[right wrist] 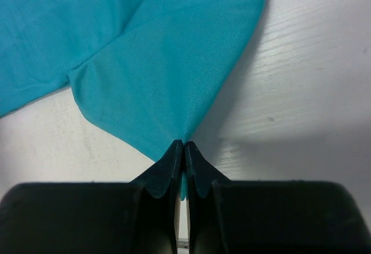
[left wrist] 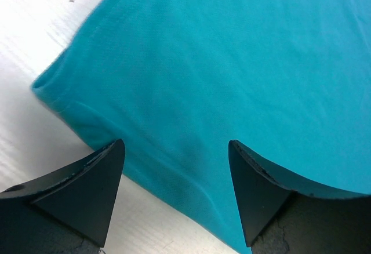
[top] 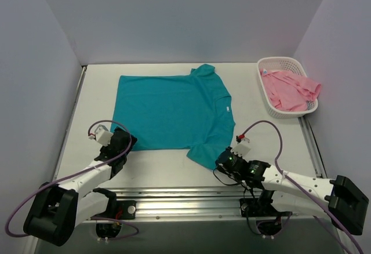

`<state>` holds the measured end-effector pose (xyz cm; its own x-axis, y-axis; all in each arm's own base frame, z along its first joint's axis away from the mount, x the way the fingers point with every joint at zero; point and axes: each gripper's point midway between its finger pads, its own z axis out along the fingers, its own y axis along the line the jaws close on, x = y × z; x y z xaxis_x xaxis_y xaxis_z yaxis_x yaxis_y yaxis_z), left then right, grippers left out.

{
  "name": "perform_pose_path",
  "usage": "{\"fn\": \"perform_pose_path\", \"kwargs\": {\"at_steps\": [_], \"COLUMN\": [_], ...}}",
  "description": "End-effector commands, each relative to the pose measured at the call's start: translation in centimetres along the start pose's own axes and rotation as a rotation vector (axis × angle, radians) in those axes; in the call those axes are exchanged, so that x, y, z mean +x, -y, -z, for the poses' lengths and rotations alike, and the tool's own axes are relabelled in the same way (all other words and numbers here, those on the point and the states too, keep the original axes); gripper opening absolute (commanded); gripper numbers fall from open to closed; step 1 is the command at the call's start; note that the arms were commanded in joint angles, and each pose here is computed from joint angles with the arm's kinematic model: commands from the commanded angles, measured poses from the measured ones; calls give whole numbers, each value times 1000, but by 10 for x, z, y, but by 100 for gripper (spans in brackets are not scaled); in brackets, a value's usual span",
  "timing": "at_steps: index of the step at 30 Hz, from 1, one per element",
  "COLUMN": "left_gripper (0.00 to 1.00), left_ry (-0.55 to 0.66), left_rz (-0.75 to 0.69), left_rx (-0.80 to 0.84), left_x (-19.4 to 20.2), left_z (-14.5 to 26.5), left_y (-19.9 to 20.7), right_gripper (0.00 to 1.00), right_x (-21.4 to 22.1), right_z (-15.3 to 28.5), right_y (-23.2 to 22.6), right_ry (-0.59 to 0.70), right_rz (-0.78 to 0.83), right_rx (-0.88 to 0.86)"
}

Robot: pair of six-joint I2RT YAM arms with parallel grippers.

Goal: Fold and stack the t-shirts
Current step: Flatten the tshirt out

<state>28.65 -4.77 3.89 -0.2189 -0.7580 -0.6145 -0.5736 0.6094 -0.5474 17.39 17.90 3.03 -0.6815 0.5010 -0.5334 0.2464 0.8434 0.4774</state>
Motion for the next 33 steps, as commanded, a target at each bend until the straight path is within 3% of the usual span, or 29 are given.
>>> {"fn": "perform_pose_path", "kwargs": {"at_steps": [1, 4, 12, 23, 33], "left_gripper": [81, 81, 80, 80, 74], "left_ry": [48, 71, 111, 58, 101], "left_rz": [-14, -10, 33, 5, 43], "left_rx": [-116, -172, -133, -252, -307], "left_x": [-17, -29, -49, -25, -30], "left_z": [6, 18, 44, 26, 23], "left_y": [-10, -17, -17, -37, -42], "right_gripper": [0, 0, 0, 0, 0], "right_x": [-14, -23, -31, -51, -68], "right_z": [7, 15, 16, 18, 9], "right_y": [20, 22, 9, -5, -2], "right_ry": [68, 96, 104, 133, 130], "right_rz": [41, 48, 84, 116, 127], "right_rx": [63, 59, 23, 0, 2]}}
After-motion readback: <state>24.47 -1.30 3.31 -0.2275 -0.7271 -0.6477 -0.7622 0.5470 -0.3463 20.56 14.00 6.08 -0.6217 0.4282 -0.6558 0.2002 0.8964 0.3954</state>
